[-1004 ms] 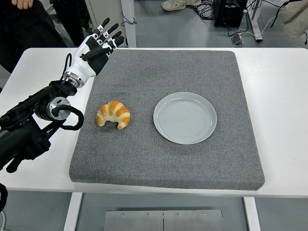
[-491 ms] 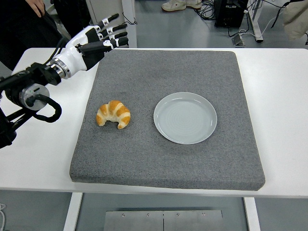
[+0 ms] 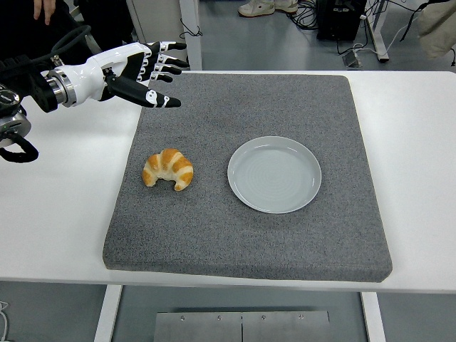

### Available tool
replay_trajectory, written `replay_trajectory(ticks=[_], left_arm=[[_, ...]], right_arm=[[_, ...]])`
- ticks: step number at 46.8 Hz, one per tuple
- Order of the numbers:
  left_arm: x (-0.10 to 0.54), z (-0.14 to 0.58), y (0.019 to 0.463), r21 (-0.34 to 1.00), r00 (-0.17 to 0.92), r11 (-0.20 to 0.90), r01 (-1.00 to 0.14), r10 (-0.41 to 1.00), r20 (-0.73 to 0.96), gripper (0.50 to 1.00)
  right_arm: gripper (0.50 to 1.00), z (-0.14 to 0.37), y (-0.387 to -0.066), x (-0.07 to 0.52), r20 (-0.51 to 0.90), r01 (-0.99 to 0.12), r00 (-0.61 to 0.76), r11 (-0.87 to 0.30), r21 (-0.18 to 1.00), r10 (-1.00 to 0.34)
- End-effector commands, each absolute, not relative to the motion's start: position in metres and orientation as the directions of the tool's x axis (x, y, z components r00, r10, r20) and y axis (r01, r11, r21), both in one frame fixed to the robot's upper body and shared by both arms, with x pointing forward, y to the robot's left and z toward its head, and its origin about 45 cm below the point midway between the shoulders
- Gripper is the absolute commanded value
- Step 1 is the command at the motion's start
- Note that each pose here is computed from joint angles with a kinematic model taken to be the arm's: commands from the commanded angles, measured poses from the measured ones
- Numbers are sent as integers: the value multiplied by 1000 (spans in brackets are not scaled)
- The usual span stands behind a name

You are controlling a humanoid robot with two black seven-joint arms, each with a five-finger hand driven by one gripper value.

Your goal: Place the bread on the plate

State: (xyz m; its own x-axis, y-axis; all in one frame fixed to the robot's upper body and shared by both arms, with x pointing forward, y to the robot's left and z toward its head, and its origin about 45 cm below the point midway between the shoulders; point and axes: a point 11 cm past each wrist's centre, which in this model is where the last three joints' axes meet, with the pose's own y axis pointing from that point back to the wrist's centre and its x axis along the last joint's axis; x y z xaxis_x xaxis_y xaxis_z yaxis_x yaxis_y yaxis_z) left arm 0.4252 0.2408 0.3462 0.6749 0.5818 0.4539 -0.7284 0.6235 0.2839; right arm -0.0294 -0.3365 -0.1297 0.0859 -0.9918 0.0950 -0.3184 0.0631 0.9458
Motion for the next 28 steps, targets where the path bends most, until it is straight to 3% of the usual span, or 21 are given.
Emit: replay_trajectory(ticks=[1, 21, 28], left_arm=[[416, 347, 248, 319, 702, 643, -697, 517, 490, 937], [395, 352, 300, 439, 767, 639, -632, 432, 475, 961], [393, 339, 306, 478, 762, 615, -627, 359, 539, 961]], right_arm=[[1000, -130, -337, -29, 96, -319, 86, 64, 946, -992], [1000, -130, -337, -28, 98, -320, 86, 65, 945, -991], [1000, -130, -337, -27, 98, -322, 87, 65, 945, -991]])
